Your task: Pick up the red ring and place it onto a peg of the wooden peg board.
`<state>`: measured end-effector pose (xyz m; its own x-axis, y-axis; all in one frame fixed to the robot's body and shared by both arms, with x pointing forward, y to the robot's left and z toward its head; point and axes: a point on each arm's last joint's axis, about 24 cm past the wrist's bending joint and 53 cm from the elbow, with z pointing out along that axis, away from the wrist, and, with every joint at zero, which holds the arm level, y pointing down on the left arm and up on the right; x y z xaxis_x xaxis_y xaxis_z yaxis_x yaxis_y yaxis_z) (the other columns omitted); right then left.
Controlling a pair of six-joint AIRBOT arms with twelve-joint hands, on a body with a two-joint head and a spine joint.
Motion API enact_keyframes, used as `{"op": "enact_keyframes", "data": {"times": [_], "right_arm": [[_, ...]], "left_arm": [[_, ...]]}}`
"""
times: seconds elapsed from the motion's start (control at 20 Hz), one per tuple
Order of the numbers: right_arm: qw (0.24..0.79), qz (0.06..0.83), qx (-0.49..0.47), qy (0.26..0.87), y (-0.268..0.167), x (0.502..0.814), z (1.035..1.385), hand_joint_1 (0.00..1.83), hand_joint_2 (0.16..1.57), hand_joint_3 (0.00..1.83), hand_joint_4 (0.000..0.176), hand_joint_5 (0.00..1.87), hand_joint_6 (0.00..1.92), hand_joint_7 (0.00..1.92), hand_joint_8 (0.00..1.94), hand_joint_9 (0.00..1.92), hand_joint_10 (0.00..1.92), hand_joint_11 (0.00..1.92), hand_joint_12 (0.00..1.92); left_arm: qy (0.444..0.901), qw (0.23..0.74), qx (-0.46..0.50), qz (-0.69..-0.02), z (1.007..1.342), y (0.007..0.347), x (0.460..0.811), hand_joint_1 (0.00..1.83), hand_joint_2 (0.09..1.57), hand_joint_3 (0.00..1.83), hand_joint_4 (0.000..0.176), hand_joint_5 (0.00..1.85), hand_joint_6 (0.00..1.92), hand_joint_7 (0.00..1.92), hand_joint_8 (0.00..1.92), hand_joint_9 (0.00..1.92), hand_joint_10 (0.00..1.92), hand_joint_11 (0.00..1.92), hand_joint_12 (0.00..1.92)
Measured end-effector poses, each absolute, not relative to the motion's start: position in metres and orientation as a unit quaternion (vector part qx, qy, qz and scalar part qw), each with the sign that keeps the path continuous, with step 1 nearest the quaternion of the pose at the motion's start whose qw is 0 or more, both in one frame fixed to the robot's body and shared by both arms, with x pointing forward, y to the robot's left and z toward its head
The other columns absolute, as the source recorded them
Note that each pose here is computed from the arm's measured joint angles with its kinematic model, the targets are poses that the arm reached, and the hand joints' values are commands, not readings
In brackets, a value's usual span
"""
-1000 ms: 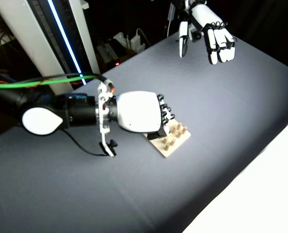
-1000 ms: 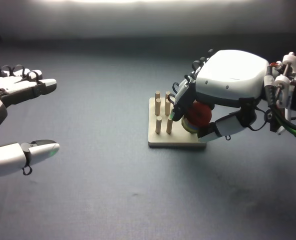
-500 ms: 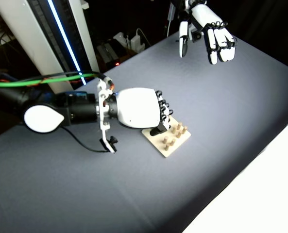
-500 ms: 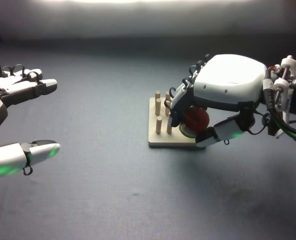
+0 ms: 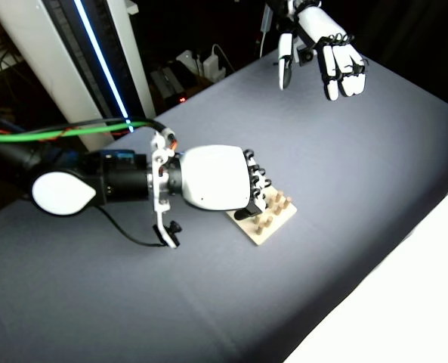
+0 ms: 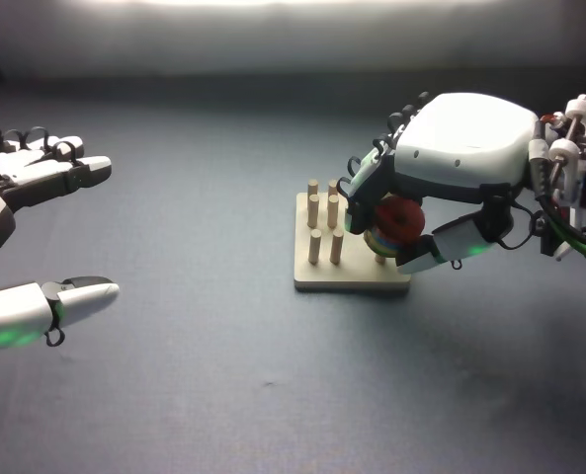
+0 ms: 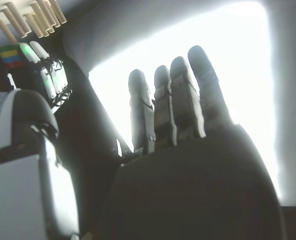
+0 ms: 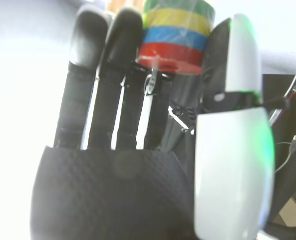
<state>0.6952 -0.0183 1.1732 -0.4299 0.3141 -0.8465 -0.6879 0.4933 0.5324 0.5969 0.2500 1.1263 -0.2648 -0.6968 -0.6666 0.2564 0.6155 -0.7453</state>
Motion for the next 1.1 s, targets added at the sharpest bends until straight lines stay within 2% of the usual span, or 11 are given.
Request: {"op": "enact_keyframes", "data": {"times": [0.1, 0.3, 0.45, 0.5, 0.6, 0.65, 0.7, 0.75, 0.9, 1.05, 1.1], "right_arm": [[0.515, 0.483, -0.137, 0.695, -0.014, 0.696, 1.17, 1.3, 1.04, 0.0, 0.0, 1.09, 0.61, 1.24, 0.76, 1.22, 0.72, 1.0, 1.29], [0.514, 0.479, -0.134, 0.699, -0.013, 0.698, 1.167, 1.3, 1.03, 0.0, 0.0, 1.24, 0.29, 1.18, 0.94, 1.16, 1.14, 0.98, 1.54], [0.513, 0.48, -0.134, 0.699, -0.013, 0.698, 1.167, 1.3, 1.03, 0.0, 0.0, 1.26, 0.27, 1.18, 0.93, 1.11, 1.2, 0.94, 1.61], [0.513, 0.48, -0.135, 0.699, -0.012, 0.697, 1.166, 1.3, 1.02, 0.0, 0.0, 1.24, 0.35, 1.23, 0.8, 1.12, 1.08, 0.93, 1.54], [0.513, 0.479, -0.14, 0.698, -0.011, 0.696, 1.166, 1.28, 1.09, 0.0, 0.0, 0.93, 0.81, 1.12, 0.96, 1.04, 0.86, 0.75, 1.41], [0.512, 0.475, -0.148, 0.7, -0.008, 0.693, 1.163, 1.15, 1.01, 0.0, 0.0, 0.69, 0.3, 0.75, 0.59, 0.82, 0.8, 0.55, 1.38], [0.509, 0.474, -0.152, 0.703, -0.006, 0.691, 1.161, 1.07, 0.98, 0.0, 0.082, 0.53, 0.06, 0.52, 0.25, 0.61, 0.72, 0.44, 1.33], [0.506, 0.476, -0.154, 0.703, -0.002, 0.688, 1.159, 1.03, 0.96, 0.0, 0.12, 0.41, 0.01, 0.43, 0.07, 0.51, 0.51, 0.3, 1.25], [0.504, 0.497, -0.148, 0.691, 0.004, 0.682, 1.168, 1.03, 1.04, 0.0, 0.17, 0.22, 0.0, 0.23, 0.0, 0.3, 0.07, 0.01, 0.99], [0.506, 0.517, -0.139, 0.676, 0.002, 0.677, 1.181, 0.97, 1.04, 0.0, 0.176, 0.18, 0.0, 0.24, 0.0, 0.35, 0.05, 0.0, 1.16], [0.511, 0.525, -0.132, 0.667, -0.003, 0.678, 1.189, 1.01, 1.01, 0.0, 0.171, 0.2, 0.0, 0.26, 0.01, 0.35, 0.04, 0.0, 1.09]], "left_arm": [[0.683, 0.584, -0.161, -0.407, 1.126, 0.25, 0.597, 0.76, 1.05, 0.0, 0.005, 0.43, 0.0, 0.27, 0.0, 0.24, 0.0, 0.0, 0.67], [0.684, 0.584, -0.162, -0.407, 1.126, 0.25, 0.597, 0.77, 1.05, 0.0, 0.011, 0.43, 0.0, 0.26, 0.0, 0.23, 0.0, 0.0, 0.63], [0.683, 0.583, -0.162, -0.408, 1.126, 0.25, 0.597, 0.81, 1.05, 0.0, 0.0, 0.47, 0.01, 0.27, 0.0, 0.24, 0.0, 0.0, 0.65], [0.684, 0.583, -0.162, -0.408, 1.126, 0.25, 0.597, 0.8, 1.05, 0.0, 0.0, 0.47, 0.0, 0.27, 0.0, 0.24, 0.0, 0.0, 0.67], [0.683, 0.583, -0.163, -0.408, 1.126, 0.25, 0.597, 0.81, 1.05, 0.0, 0.0, 0.49, 0.01, 0.28, 0.0, 0.24, 0.0, 0.0, 0.67], [0.684, 0.583, -0.163, -0.408, 1.125, 0.25, 0.597, 0.81, 1.05, 0.0, 0.003, 0.49, 0.01, 0.27, 0.0, 0.25, 0.01, 0.0, 0.67], [0.683, 0.583, -0.163, -0.408, 1.125, 0.25, 0.597, 0.81, 1.05, 0.0, 0.001, 0.49, 0.01, 0.27, 0.0, 0.25, 0.01, 0.0, 0.67], [0.683, 0.583, -0.163, -0.408, 1.125, 0.25, 0.597, 0.78, 1.05, 0.0, 0.004, 0.5, 0.01, 0.27, 0.0, 0.24, 0.0, 0.0, 0.67], [0.683, 0.582, -0.166, -0.409, 1.124, 0.249, 0.597, 0.79, 1.05, 0.0, 0.0, 0.52, 0.01, 0.28, 0.0, 0.23, 0.0, 0.0, 0.61], [0.683, 0.582, -0.166, -0.409, 1.124, 0.249, 0.597, 0.75, 1.05, 0.0, 0.0, 0.55, 0.01, 0.3, 0.01, 0.24, 0.0, 0.0, 0.63], [0.683, 0.582, -0.166, -0.409, 1.124, 0.249, 0.596, 0.75, 1.05, 0.0, 0.0, 0.55, 0.01, 0.3, 0.01, 0.24, 0.0, 0.0, 0.63]]}}
